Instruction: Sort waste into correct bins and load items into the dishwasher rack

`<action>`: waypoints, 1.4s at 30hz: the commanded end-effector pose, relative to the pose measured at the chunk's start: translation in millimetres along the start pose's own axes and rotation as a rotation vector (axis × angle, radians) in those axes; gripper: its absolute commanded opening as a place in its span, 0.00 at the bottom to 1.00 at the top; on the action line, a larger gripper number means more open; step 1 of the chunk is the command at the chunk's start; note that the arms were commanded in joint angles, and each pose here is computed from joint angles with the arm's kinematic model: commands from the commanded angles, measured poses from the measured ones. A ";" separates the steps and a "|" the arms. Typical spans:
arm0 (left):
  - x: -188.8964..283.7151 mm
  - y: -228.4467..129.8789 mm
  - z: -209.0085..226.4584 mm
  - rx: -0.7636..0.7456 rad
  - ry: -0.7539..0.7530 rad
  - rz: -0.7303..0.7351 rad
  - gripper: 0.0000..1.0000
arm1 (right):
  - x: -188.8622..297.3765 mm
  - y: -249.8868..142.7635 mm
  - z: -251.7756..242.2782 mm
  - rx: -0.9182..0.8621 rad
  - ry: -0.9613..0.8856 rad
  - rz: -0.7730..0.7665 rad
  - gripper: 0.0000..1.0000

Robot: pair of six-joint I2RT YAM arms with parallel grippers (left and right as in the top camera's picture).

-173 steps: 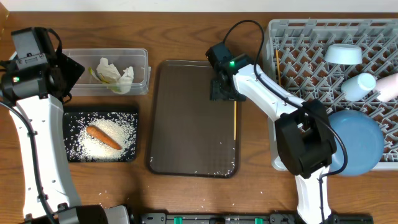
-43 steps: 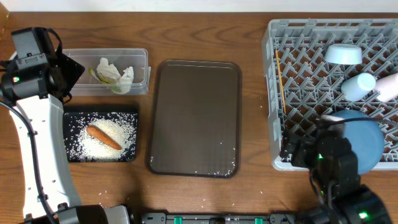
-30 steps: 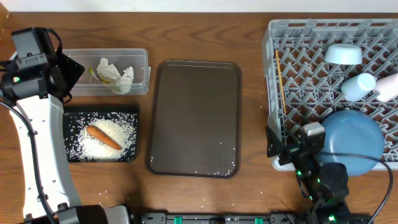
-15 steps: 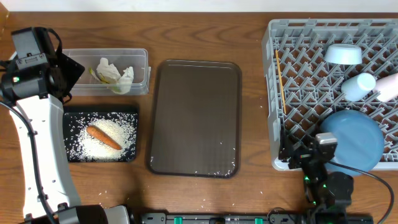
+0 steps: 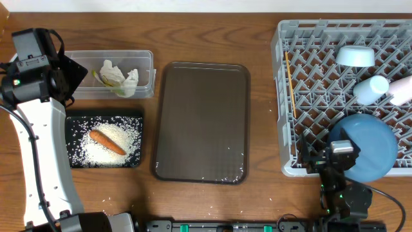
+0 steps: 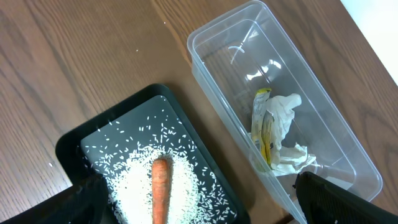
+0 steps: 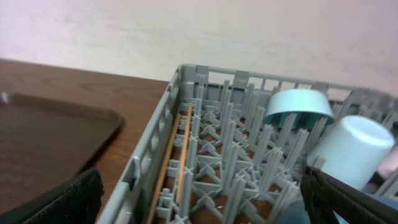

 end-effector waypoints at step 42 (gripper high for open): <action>-0.5 0.2 5.1 -0.092 0.032 0.004 0.98 | 0.6 0.3 -1.9 -0.010 -0.006 -0.004 0.99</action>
Point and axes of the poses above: each gripper's point midway between its finger pads, its own x axis back along the fingers, its own z axis along the line the jaws close on, y = z × x, the point moved 4 cm from there along x, back along the fingers, and after that the axes turned 10 degrees about -x, right-handed, at the moved point
